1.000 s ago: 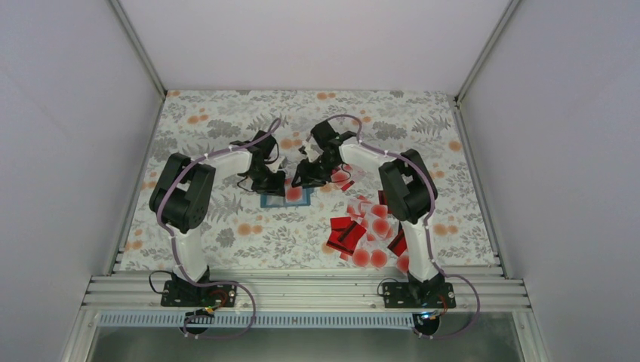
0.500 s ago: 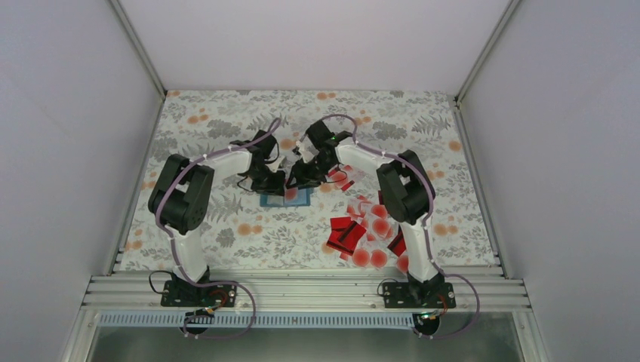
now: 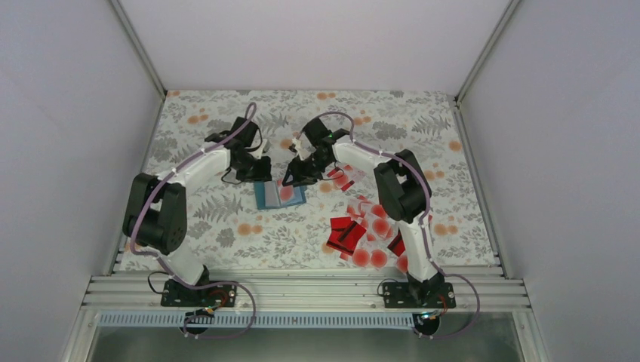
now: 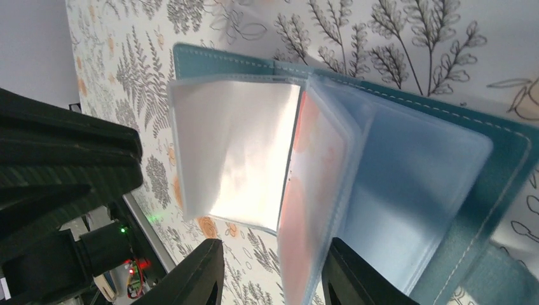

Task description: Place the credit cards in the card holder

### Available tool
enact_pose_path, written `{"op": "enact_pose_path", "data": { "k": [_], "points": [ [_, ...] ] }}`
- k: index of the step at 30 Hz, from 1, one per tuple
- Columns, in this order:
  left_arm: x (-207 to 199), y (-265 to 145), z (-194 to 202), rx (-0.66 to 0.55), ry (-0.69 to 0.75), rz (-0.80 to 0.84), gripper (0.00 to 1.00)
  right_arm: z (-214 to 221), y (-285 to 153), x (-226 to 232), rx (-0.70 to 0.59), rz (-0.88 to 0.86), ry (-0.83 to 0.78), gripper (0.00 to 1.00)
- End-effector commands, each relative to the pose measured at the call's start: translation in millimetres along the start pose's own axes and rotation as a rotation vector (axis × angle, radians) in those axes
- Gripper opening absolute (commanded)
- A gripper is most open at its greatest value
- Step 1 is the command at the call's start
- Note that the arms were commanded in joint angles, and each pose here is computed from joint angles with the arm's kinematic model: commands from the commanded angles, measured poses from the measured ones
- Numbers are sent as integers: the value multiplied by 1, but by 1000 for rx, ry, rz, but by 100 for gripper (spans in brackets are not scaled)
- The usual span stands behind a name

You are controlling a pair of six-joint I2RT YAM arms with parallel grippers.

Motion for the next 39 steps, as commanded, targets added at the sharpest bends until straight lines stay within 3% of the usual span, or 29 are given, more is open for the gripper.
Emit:
{"op": "enact_pose_path", "data": {
  "k": [1,15,39],
  "points": [
    [24,-14,10,-9,-41,-94,9,-4,4,14,9,-26,-32,40],
    [73,4,59,90,-140,-263,9,-2,8,17,14,-27,-38,40],
    [56,36,46,101,-110,-92,9,-1,30,56,75,-130,-138,40]
  ]
}}
Point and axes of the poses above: each gripper's point midway between its finger pads, its own y axis out along the fingers, its own x axis along the line the jaws close on, z = x × y, the point moved 2 cm from there along -y, back along the fingers, and after that the axes turned 4 degrees about y, right-handed, at the moved point
